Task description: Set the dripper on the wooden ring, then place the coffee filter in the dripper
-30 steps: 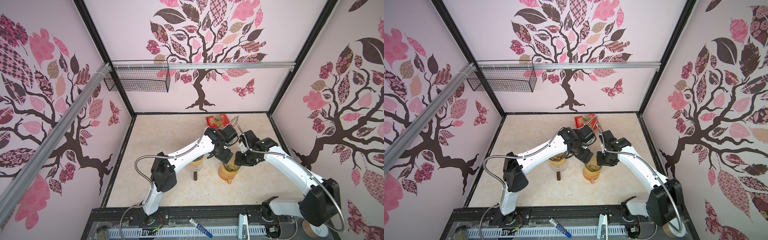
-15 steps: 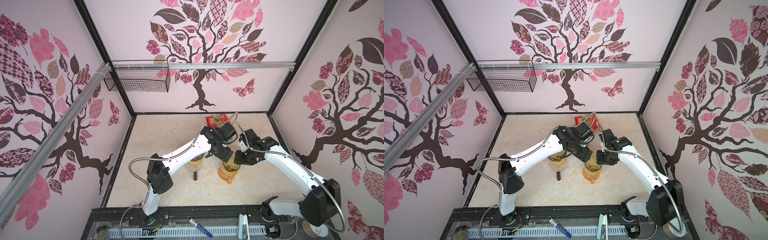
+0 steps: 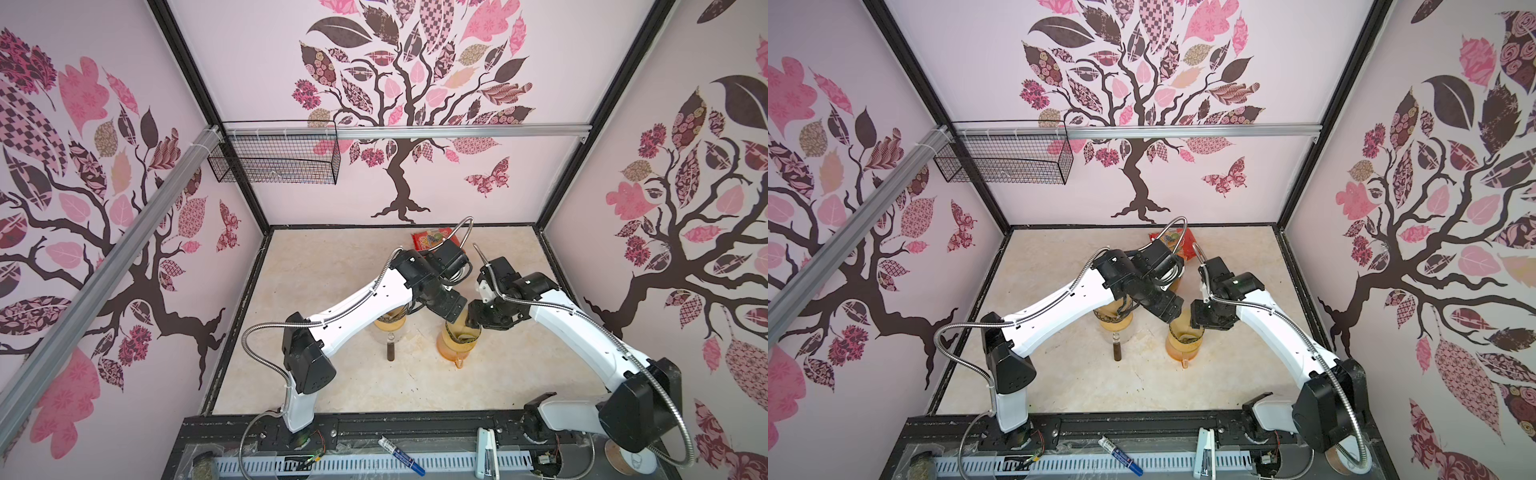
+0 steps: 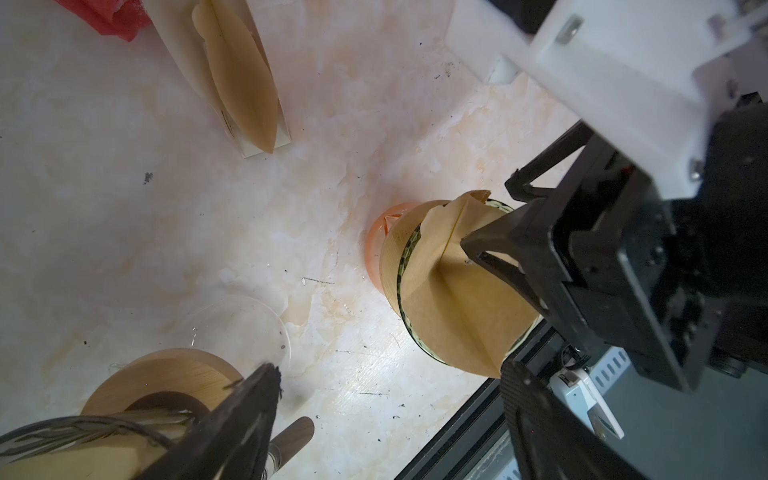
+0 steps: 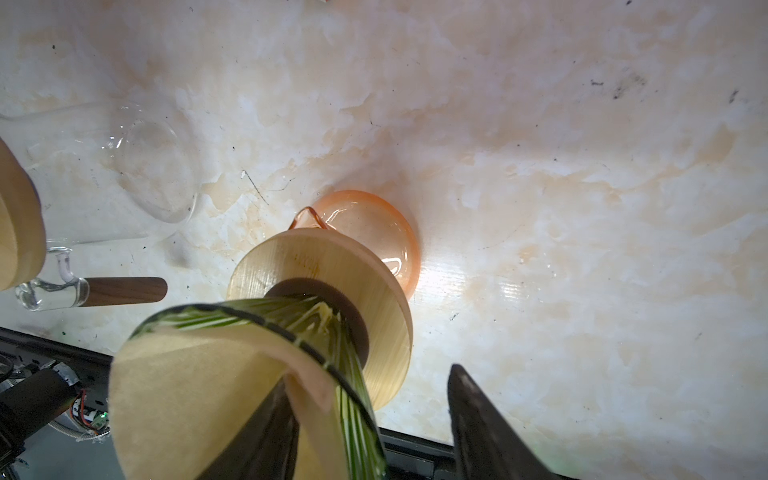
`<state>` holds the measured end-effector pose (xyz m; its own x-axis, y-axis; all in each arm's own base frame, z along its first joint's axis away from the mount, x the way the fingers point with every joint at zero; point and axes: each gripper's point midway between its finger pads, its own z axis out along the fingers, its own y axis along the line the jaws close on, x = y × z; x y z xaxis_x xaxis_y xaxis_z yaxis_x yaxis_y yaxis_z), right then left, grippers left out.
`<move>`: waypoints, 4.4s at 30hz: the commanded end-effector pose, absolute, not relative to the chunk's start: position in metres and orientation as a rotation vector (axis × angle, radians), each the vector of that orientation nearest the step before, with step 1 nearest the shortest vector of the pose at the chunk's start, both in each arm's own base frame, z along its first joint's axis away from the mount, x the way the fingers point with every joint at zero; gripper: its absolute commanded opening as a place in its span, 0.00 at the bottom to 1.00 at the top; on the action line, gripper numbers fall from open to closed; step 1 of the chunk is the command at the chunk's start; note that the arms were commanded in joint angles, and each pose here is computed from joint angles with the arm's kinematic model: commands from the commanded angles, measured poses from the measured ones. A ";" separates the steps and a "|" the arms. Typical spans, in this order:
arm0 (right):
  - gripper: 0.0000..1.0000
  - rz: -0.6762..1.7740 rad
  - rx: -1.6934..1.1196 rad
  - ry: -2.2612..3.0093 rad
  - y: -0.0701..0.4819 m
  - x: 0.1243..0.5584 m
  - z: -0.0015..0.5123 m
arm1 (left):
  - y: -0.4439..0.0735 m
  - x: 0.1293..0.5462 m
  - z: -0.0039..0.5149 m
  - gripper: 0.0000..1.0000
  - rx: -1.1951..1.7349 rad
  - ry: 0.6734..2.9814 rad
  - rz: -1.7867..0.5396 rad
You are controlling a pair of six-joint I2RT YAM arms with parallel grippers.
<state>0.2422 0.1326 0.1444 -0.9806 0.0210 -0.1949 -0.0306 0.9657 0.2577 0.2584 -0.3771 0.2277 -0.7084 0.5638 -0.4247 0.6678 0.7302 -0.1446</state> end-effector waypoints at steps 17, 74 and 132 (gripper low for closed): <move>0.67 0.399 -0.013 2.843 0.137 0.255 0.185 | -0.373 0.254 0.260 0.86 0.948 2.501 -0.518; 1.00 0.607 0.688 1.805 0.006 0.502 0.381 | 0.080 0.400 0.232 0.97 -0.663 2.133 0.207; 1.00 -0.017 0.447 1.754 -0.059 0.378 0.138 | 0.039 0.409 0.109 0.97 -0.213 1.915 0.249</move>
<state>0.3782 -0.0544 0.1323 -0.2174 0.3047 -0.9273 0.3016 0.9245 0.2331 0.4110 0.0367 0.1047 -0.3649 -0.0343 -0.9304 -0.2566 0.9643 0.0651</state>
